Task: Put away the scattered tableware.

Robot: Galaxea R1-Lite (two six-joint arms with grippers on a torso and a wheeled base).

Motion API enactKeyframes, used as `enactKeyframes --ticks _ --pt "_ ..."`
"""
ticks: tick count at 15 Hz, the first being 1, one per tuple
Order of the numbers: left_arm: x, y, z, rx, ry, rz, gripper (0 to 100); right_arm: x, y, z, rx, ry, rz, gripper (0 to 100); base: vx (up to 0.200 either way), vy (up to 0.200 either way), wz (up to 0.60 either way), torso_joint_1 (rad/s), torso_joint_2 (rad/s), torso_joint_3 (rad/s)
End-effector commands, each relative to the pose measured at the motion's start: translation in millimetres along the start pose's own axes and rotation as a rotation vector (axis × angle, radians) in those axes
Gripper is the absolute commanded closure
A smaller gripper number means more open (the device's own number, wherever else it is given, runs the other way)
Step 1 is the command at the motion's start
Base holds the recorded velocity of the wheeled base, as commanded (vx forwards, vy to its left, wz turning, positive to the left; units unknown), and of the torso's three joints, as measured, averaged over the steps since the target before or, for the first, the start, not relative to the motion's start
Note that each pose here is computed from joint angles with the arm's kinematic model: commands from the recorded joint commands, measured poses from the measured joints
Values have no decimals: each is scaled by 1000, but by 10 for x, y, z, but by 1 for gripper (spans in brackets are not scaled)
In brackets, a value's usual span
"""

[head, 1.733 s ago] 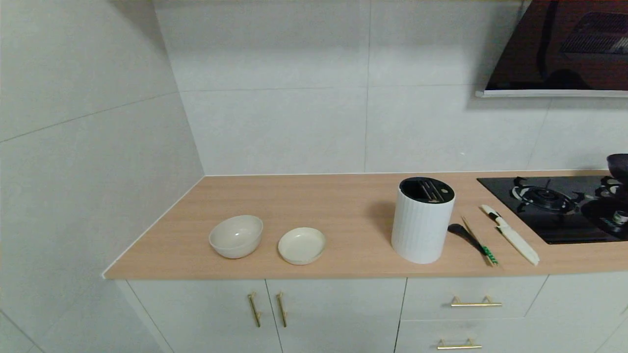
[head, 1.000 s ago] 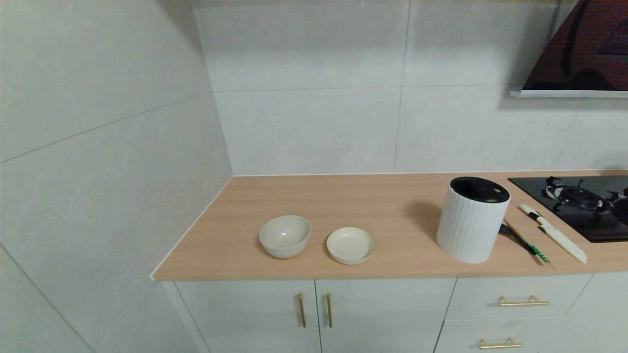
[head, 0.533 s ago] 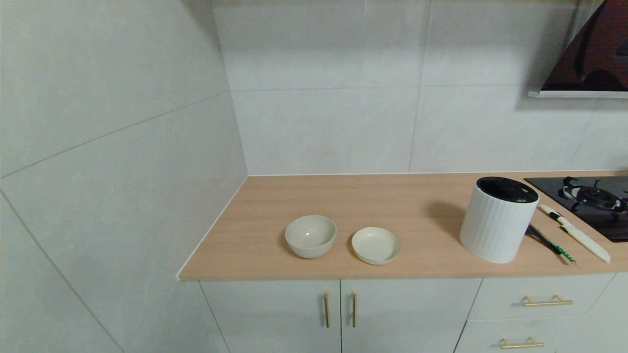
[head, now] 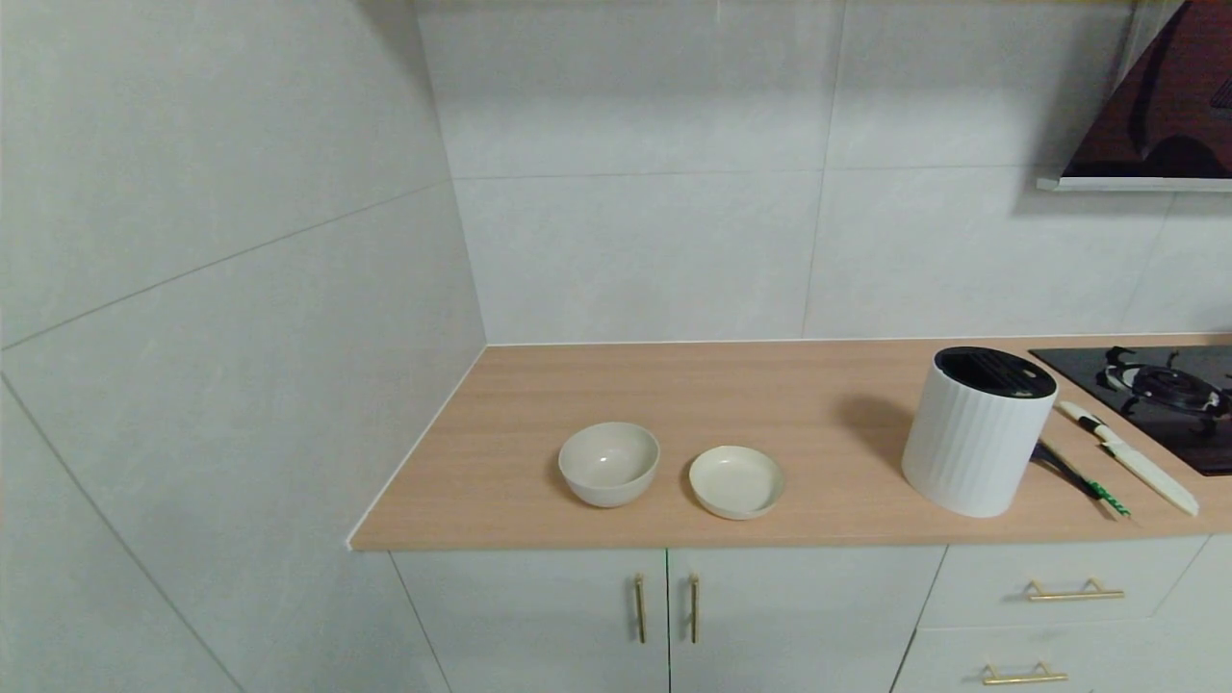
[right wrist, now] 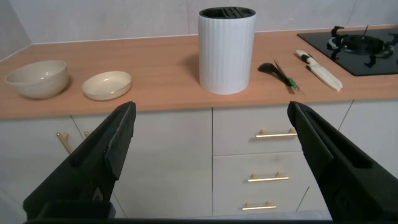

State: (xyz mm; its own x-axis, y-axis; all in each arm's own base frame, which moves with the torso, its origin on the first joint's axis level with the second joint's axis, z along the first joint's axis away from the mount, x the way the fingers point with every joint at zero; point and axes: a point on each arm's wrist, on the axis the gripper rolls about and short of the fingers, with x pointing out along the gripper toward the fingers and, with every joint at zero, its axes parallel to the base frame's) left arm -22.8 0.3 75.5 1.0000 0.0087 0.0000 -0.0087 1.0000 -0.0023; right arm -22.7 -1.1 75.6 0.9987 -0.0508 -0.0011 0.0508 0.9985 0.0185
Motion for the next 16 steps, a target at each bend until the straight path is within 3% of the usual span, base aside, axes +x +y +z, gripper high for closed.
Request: enactKeyframes --ticks 1,7,16 --pt "0 0 0 -1 0 0 0 0 0 1 0 -1 0 0 0 0 0 0 0 0" --pt "0 0 0 -1 0 0 0 0 0 1 0 -1 0 0 0 0 0 -104 230 125" --pt "0 0 0 -1 0 0 0 0 0 1 0 -1 0 0 0 0 0 -206 454 245"
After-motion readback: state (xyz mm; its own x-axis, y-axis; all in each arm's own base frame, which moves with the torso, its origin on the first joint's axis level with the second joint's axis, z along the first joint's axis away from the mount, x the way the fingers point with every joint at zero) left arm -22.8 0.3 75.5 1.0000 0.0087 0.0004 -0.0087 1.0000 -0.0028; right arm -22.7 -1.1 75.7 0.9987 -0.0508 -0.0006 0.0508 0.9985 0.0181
